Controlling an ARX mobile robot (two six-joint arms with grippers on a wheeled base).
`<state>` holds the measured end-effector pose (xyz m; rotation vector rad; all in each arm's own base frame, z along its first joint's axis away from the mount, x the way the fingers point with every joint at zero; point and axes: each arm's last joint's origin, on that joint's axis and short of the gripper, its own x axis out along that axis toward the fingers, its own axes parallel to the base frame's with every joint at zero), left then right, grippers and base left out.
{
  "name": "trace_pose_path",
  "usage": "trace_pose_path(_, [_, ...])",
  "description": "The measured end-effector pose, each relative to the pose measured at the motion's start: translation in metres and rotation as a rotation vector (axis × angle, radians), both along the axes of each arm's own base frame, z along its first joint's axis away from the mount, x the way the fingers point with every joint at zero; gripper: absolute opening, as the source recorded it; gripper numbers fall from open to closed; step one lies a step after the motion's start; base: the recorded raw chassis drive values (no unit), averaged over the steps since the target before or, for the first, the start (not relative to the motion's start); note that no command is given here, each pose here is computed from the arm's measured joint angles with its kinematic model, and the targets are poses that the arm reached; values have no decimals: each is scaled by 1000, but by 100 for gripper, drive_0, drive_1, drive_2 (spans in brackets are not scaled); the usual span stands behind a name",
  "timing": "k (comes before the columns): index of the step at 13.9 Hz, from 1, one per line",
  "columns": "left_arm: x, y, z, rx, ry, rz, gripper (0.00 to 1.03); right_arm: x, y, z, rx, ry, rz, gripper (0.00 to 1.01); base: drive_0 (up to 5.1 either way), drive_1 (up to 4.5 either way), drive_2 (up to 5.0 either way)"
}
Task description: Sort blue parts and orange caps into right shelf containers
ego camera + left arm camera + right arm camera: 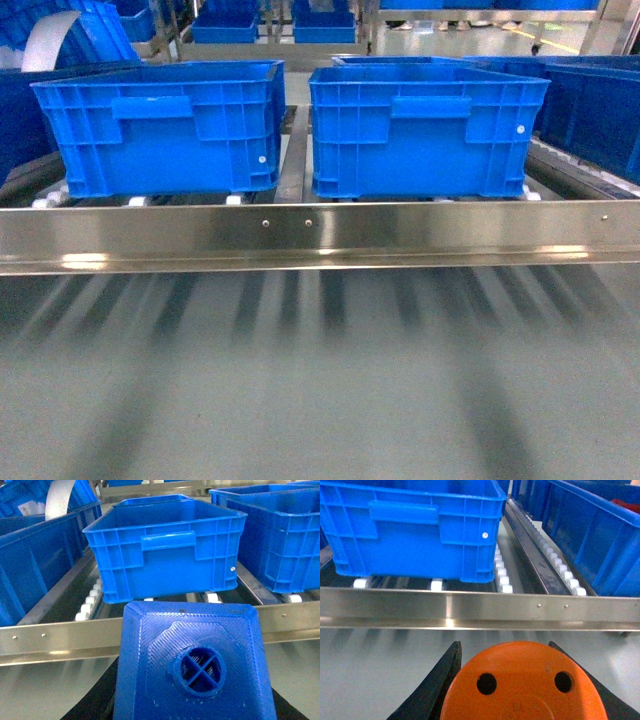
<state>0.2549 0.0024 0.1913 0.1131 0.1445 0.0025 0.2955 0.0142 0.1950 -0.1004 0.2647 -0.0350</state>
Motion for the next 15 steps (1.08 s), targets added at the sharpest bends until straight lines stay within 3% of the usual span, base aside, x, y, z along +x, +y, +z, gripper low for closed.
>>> trace_pose_path(7, [0,0,0,0,3,1,44,0,0,0,0,0,0,43,8,431,-416])
trace_pose_path(15, [0,0,1,0,-2,1,44,0,0,-1,0,3,0,43,0,0,0])
